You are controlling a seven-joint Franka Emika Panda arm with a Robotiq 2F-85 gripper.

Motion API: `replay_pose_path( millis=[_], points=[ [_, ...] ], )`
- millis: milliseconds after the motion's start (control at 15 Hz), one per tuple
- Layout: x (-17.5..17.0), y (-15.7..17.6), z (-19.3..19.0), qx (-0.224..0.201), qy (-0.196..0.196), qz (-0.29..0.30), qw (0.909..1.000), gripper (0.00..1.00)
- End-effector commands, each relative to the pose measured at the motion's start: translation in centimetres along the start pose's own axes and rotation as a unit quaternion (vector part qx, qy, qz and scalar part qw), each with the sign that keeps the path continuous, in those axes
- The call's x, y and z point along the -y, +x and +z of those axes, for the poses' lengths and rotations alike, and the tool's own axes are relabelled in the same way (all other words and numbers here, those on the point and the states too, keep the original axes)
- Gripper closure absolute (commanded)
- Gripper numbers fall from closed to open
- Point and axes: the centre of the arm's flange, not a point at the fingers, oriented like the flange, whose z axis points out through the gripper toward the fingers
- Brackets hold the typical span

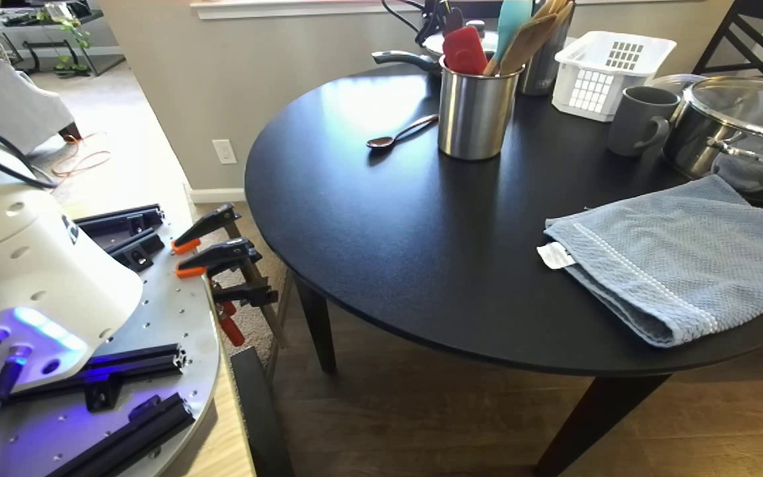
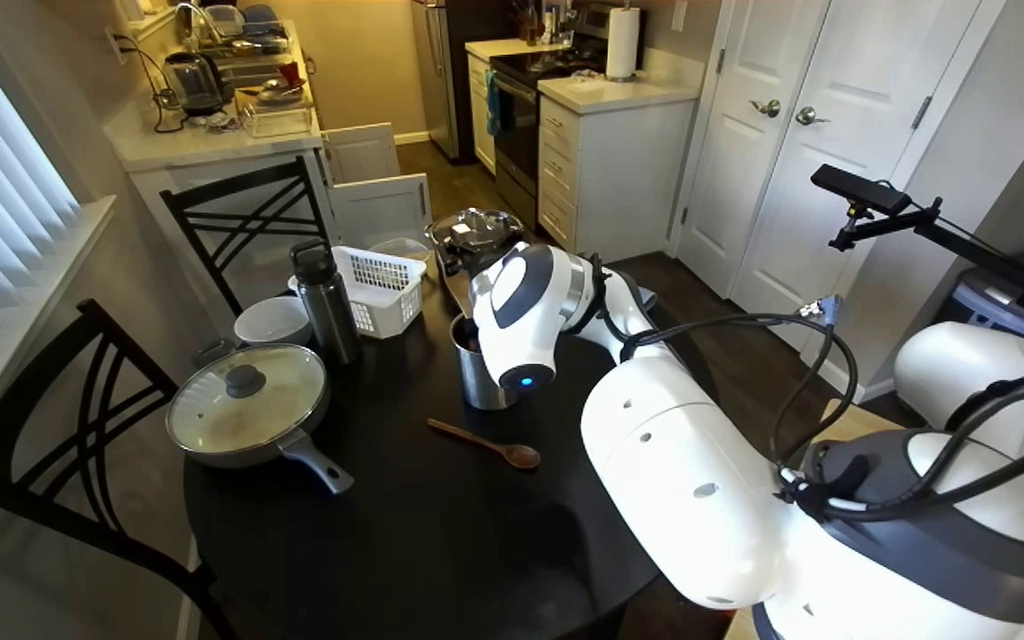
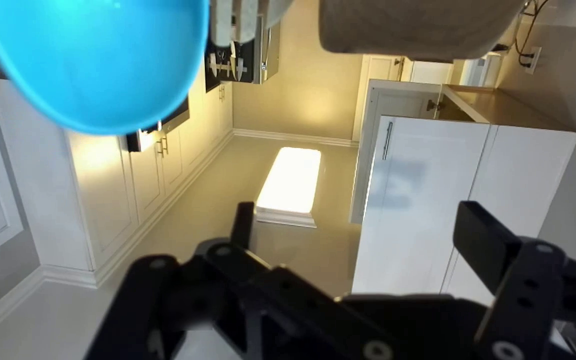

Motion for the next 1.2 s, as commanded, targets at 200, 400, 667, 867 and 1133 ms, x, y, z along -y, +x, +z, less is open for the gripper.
replay_pose_path(
  millis=[200,400,667,867,1133],
  points=[
    [-1.4,5.5,-4.7,0.073,0.017,0.065,0.9951,0.00],
    [-1.6,7.6,-6.3,0.125,0.037,0.092,0.9872,0.00],
    [-1.2,8.4,-9.0,0.194,0.086,0.120,0.9698,0.00],
    [-0.2,8.3,-11.6,0.247,0.127,0.135,0.9511,0.00],
    [1.1,7.0,-15.6,0.310,0.174,0.113,0.9279,0.00]
  ],
)
